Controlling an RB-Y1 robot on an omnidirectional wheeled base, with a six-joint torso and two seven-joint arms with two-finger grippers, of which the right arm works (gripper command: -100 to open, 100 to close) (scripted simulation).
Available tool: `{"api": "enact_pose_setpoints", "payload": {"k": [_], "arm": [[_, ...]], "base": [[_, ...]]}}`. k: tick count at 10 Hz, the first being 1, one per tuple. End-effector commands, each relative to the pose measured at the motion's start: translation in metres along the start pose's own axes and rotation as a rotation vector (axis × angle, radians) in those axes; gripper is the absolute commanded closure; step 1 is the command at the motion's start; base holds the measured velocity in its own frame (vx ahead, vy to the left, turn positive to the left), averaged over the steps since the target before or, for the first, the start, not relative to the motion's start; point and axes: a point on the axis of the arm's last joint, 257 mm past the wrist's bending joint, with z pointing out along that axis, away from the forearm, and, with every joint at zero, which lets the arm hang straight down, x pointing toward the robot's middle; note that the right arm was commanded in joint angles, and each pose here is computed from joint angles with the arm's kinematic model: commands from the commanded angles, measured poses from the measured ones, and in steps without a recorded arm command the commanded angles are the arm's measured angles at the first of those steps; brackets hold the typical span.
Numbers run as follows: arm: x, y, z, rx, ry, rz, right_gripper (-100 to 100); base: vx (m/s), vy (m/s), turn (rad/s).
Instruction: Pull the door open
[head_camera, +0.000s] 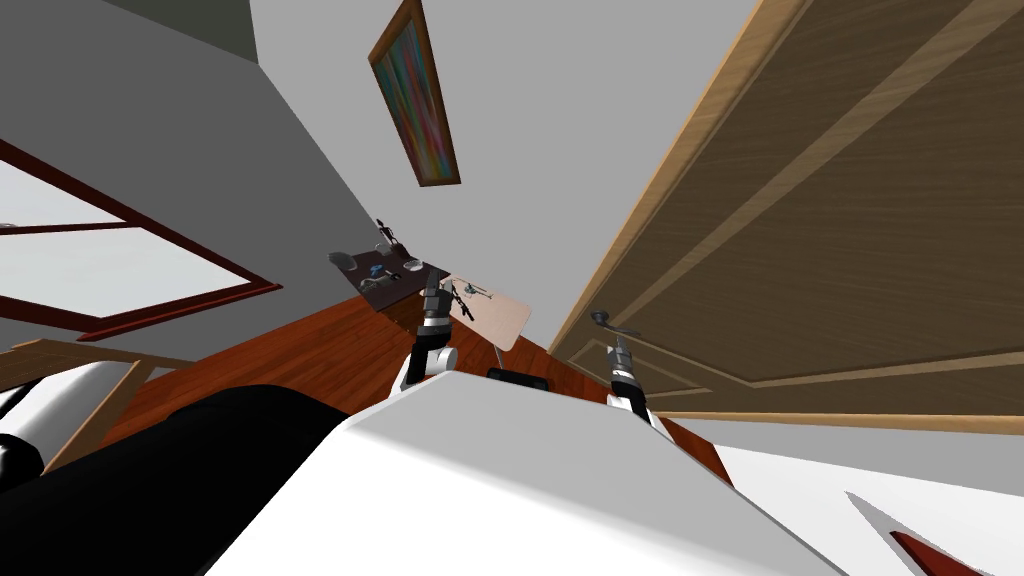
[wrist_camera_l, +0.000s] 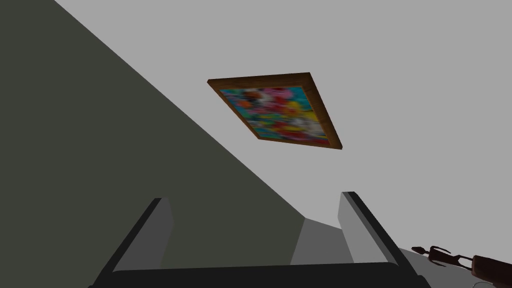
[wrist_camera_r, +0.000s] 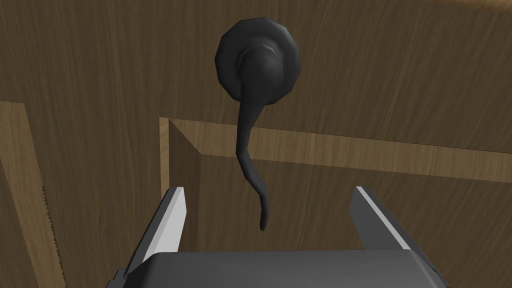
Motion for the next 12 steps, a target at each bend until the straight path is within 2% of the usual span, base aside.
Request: {"api": "enact_pose_setpoints", "payload": {"k": [1,10,11,12], "arm": [[-0.0067,-0.0009,0.0002,0.001,-0.009,0.001,-100],[-0.0067,-0.0009,0.0002,0.001,-0.009,0.001,-100],[-0.0165,-0.0017,0.0002,0.003,-0.023,0.0,-100],[-0.0165,-0.0017,0.0002,0.003,-0.023,0.0,-100]], "base": [[0.022,-0.051,0.145],[0.0,0.0,0.0],[0.015,-0.035,0.1],[0.017,-0.041,0.118]]}}
